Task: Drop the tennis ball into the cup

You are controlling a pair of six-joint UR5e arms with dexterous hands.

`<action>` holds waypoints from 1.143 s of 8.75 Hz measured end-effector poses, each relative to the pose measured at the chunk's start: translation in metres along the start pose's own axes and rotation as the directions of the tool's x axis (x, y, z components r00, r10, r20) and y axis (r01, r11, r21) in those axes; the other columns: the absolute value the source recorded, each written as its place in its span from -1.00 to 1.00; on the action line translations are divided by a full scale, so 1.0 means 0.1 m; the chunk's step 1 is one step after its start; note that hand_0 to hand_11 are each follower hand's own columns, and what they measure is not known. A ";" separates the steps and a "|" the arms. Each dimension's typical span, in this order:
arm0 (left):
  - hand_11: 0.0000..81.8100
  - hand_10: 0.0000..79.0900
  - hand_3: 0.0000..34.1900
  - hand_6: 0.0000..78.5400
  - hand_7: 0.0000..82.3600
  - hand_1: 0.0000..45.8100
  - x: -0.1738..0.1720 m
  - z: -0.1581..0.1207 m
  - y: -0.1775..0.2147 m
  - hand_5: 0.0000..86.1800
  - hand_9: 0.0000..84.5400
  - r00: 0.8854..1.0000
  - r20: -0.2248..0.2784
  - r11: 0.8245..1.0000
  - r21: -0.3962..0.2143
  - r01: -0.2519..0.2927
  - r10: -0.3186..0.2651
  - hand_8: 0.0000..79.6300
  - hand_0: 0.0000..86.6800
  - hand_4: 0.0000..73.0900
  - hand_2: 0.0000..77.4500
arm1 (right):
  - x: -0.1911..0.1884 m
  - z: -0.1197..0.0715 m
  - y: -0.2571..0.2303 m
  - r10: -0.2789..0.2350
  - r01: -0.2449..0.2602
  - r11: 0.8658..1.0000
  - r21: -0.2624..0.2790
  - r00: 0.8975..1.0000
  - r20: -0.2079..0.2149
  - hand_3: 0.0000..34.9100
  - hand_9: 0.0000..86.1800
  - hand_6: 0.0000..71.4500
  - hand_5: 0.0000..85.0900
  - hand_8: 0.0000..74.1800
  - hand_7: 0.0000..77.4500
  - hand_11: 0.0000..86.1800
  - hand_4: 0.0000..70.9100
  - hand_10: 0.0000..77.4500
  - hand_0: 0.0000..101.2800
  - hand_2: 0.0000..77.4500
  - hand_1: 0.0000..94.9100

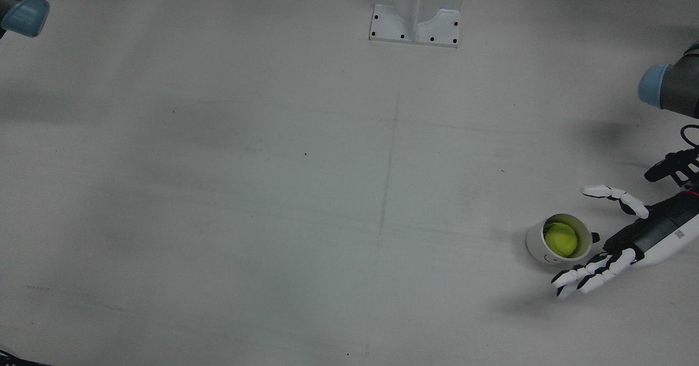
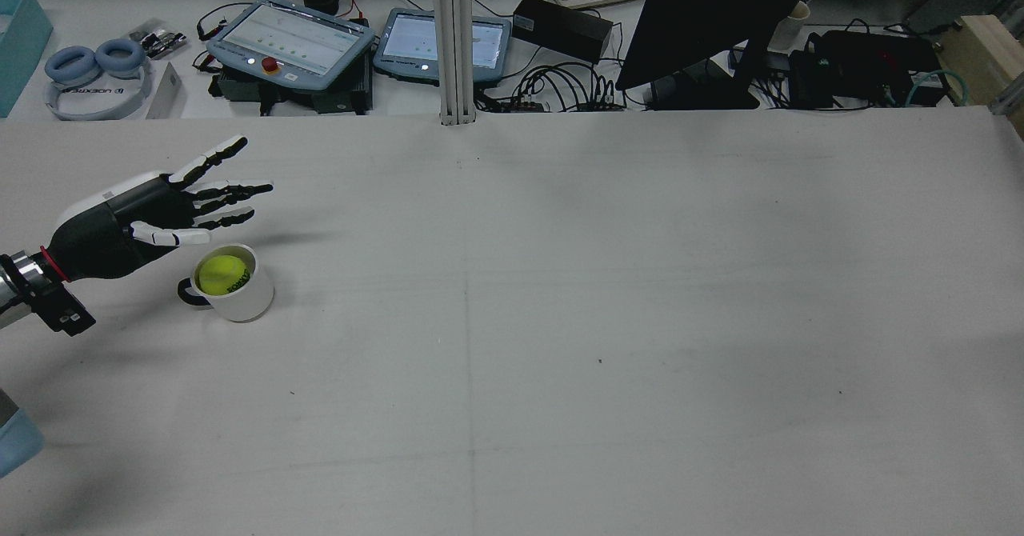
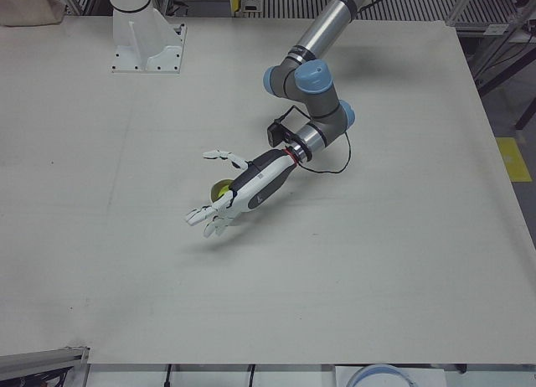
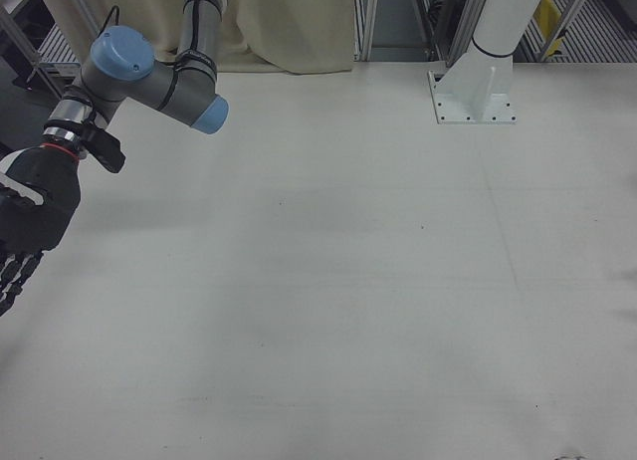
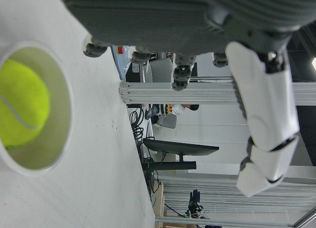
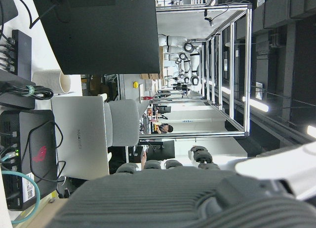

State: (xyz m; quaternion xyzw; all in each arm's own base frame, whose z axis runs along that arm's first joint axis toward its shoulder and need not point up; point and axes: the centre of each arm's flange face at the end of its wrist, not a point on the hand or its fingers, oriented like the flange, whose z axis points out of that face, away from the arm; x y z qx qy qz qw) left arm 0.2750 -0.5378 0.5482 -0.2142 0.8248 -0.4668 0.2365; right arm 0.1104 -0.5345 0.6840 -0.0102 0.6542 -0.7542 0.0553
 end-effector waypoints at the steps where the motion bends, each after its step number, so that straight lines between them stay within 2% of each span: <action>1: -0.95 -0.97 0.52 -0.61 -0.88 0.07 0.00 -0.01 -0.01 -0.82 -0.97 1.000 -0.002 1.000 0.001 0.003 -0.003 -0.92 0.01 -0.97 -0.37 | 0.00 0.00 0.00 0.000 0.000 1.000 0.000 1.000 0.000 -1.00 -1.00 -1.00 -1.00 -1.00 -0.99 -0.99 -1.00 -1.00 -1.00 -0.99 -0.99; 2: -0.95 -0.99 0.54 -0.61 -0.89 0.07 0.11 -0.04 -0.03 -0.82 -0.97 1.000 -0.020 1.000 0.018 0.005 -0.005 -0.92 0.01 -0.97 -0.31 | 0.00 0.00 0.00 0.000 0.000 1.000 0.000 1.000 0.000 -1.00 -1.00 -1.00 -1.00 -1.00 -0.99 -0.99 -1.00 -1.00 -1.00 -0.99 -0.99; 3: -0.95 -0.99 0.54 -0.86 -0.88 0.07 0.57 -0.08 -0.06 -0.94 -0.99 0.996 -0.090 0.998 0.059 -0.014 0.019 -1.00 0.01 -0.97 -0.31 | 0.00 0.00 0.00 0.000 0.000 1.000 0.000 1.000 0.000 -1.00 -1.00 -1.00 -1.00 -1.00 -0.99 -0.99 -1.00 -1.00 -1.00 -0.99 -0.99; 4: -0.95 -0.99 0.54 -0.86 -0.88 0.07 1.20 -0.16 -0.13 -0.94 -0.99 0.982 -0.177 0.993 0.112 -0.045 0.065 -1.00 0.01 -0.97 -0.31 | 0.00 0.00 0.00 -0.001 0.001 1.000 0.000 1.000 0.000 -1.00 -1.00 -1.00 -1.00 -1.00 -0.99 -0.99 -1.00 -1.00 -1.00 -0.99 -0.99; 5: -0.99 -1.00 0.58 -0.49 -0.89 0.10 1.88 -0.35 -0.23 -0.78 -1.00 0.958 -0.262 0.982 0.175 -0.073 0.118 -0.95 0.05 -0.97 -0.20 | 0.00 0.00 0.00 -0.001 0.001 1.000 0.000 1.000 0.000 -1.00 -1.00 -1.00 -1.00 -1.00 -0.99 -0.99 -1.00 -1.00 -1.00 -0.99 -0.99; 6: -0.96 -1.00 0.60 -0.49 -0.89 0.10 2.50 -0.63 -0.35 -0.80 -1.00 0.928 -0.334 0.967 0.241 -0.087 0.166 -0.92 0.08 -0.99 -0.14 | 0.00 0.00 -0.01 -0.001 0.001 1.000 0.001 1.000 0.000 -1.00 -1.00 -1.00 -1.00 -1.00 -0.99 -0.99 -1.00 -1.00 -1.00 -0.99 -0.99; 7: -0.87 -0.96 0.41 -0.22 -0.91 0.10 2.94 -0.94 -0.48 -0.72 -0.99 0.902 -0.382 0.950 0.299 -0.086 0.202 -0.88 0.13 -0.99 -0.07 | 0.00 0.00 -0.01 -0.001 0.001 1.000 0.003 1.000 -0.001 -1.00 -1.00 -1.00 -1.00 -1.00 -0.99 -0.99 -1.00 -1.00 -1.00 -0.99 -0.99; 8: -0.87 -0.96 0.41 -0.22 -0.91 0.10 3.15 -1.14 -0.57 -0.72 -0.99 0.888 -0.404 0.939 0.335 -0.079 0.219 -0.88 0.13 -0.99 -0.07 | 0.00 0.00 -0.02 -0.001 0.001 1.000 0.003 1.000 -0.001 -1.00 -1.00 -1.00 -1.00 -1.00 -0.99 -0.99 -1.00 -1.00 -1.00 -0.99 -0.99; 9: -0.87 -0.96 0.44 -0.51 -0.84 0.05 3.25 -1.27 -0.64 -0.77 -0.97 0.881 -0.415 0.932 0.356 -0.073 0.228 -0.90 0.13 -0.99 -0.17 | 0.00 0.00 -0.02 -0.001 0.001 1.000 0.004 1.000 -0.001 -1.00 -1.00 -1.00 -1.00 -1.00 -0.99 -0.99 -1.00 -1.00 -1.00 -0.99 -0.99; 10: -0.87 -0.96 0.39 -0.26 -0.89 0.07 3.30 -1.34 -0.66 -0.67 -1.00 0.877 -0.421 0.928 0.367 -0.070 0.233 -0.81 0.15 -0.99 -0.20 | 0.00 0.00 -0.02 -0.001 0.001 1.000 0.005 1.000 -0.001 -1.00 -1.00 -1.00 -1.00 -1.00 -0.99 -0.99 -1.00 -1.00 -1.00 -0.99 -0.99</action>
